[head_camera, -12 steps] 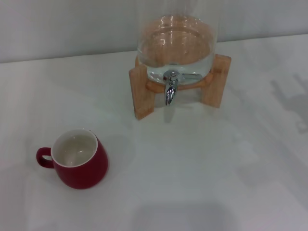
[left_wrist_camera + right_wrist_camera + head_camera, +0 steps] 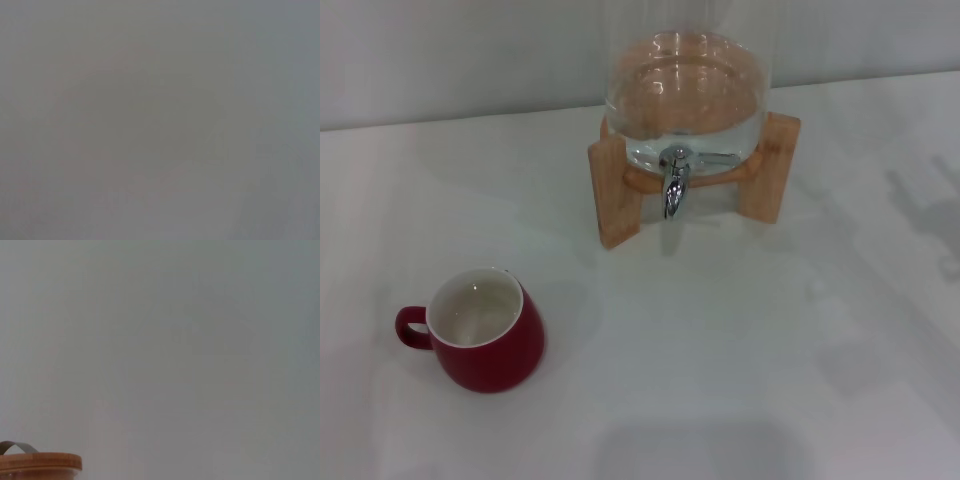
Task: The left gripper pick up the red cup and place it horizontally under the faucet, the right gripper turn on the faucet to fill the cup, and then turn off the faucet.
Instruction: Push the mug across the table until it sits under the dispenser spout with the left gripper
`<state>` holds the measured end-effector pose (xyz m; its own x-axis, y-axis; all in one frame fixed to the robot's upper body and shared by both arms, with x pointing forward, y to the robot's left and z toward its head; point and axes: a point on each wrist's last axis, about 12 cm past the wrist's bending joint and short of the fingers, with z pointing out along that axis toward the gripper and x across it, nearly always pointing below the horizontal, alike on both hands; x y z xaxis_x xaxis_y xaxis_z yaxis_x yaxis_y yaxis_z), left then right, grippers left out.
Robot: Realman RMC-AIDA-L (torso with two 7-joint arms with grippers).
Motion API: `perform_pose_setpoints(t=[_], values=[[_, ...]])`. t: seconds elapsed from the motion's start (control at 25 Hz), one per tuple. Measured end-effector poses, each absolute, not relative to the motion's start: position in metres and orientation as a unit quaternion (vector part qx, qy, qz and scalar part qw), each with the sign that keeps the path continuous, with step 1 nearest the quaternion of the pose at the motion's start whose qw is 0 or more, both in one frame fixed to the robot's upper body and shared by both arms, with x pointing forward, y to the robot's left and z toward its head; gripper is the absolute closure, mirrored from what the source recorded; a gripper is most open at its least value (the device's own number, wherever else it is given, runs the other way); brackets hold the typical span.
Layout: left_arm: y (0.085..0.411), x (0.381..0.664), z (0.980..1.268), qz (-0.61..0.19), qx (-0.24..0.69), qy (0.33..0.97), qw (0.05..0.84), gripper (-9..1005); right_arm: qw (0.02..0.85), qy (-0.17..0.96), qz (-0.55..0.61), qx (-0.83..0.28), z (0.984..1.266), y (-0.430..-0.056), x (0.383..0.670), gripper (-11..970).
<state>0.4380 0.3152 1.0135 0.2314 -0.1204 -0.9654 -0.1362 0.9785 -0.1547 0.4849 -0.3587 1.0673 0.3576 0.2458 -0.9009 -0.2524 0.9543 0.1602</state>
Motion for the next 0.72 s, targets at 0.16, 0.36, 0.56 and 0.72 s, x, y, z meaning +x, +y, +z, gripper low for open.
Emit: perform_pose_setpoints(t=[0.16,0.36,0.56,0.72], values=[[0.315,0.438,1.013,0.002,-0.106,0.620,0.778,194,0.826,0.543,0.152,-0.004,1.068,-0.359,0.484,200],[0.311,0.438,1.013,-0.005,-0.098,0.623,0.776,194,0.827,0.541,0.154,-0.006,1.068,-0.358,0.483,200],[0.306,0.434,1.008,-0.018,-0.077,0.637,0.767,193,0.823,0.545,0.159,-0.011,1.066,-0.357,0.480,200],[0.298,0.432,1.006,-0.037,-0.054,0.646,0.760,195,0.820,0.549,0.161,-0.012,1.064,-0.357,0.476,200]])
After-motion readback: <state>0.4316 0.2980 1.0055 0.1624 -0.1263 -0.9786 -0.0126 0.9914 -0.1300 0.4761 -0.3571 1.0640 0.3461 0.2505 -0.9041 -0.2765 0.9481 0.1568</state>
